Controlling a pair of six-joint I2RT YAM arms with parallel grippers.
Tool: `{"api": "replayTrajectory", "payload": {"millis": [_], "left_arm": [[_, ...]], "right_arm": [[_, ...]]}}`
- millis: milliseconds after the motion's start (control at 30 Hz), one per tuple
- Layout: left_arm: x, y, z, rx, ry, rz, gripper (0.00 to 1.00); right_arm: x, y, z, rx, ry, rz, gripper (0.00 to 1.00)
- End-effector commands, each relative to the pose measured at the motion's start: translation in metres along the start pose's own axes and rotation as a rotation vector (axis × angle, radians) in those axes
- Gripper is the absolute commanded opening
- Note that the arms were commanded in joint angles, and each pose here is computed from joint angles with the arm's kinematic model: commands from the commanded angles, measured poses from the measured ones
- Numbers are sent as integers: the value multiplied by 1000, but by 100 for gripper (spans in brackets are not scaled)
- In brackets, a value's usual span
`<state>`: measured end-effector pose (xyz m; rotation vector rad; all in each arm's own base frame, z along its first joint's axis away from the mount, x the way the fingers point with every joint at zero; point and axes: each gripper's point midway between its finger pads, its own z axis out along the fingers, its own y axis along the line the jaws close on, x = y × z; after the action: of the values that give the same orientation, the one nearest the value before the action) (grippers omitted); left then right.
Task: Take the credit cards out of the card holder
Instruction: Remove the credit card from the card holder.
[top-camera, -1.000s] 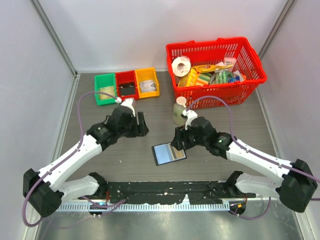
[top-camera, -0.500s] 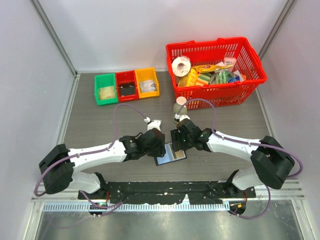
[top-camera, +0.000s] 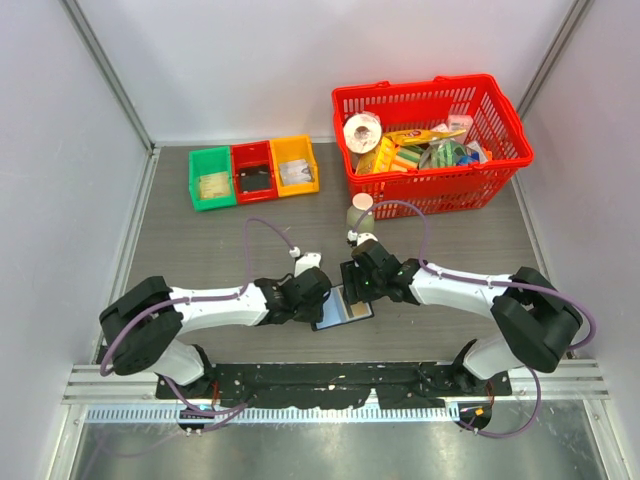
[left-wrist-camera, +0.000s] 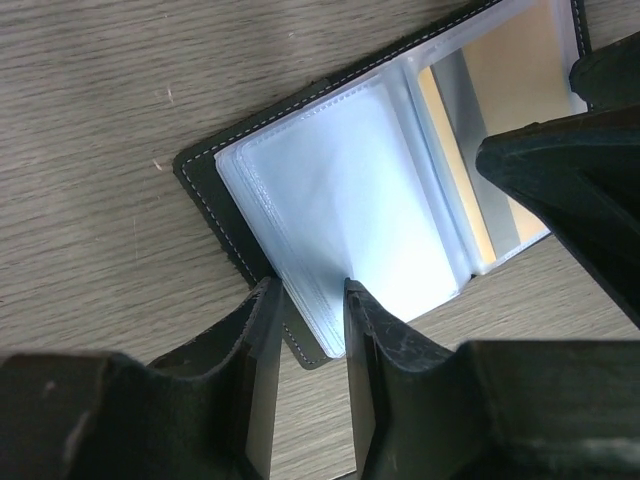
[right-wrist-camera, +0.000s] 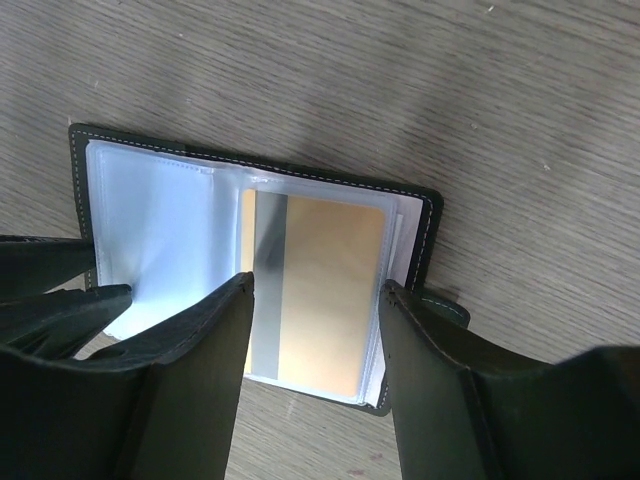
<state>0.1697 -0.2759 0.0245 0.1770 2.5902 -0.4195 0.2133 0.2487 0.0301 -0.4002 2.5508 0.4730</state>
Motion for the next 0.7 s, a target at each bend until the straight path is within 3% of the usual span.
{"api": "replayTrajectory", "payload": {"millis": [0,400,500,667], "left_arm": [[4,0,9,-3,-6,-44,32],[11,5,12,-8,6,-55,29],[11,3,12,-3,8,-56,29],[11,1,13,6,12,-61,29]], "right_arm": [[-7,6,2,-20,-29,7,57],[5,-5,3,28,6,16,57],[10,10,2,-58,34,9,51],[-6,28,-10,-150,-27,15,38]]}}
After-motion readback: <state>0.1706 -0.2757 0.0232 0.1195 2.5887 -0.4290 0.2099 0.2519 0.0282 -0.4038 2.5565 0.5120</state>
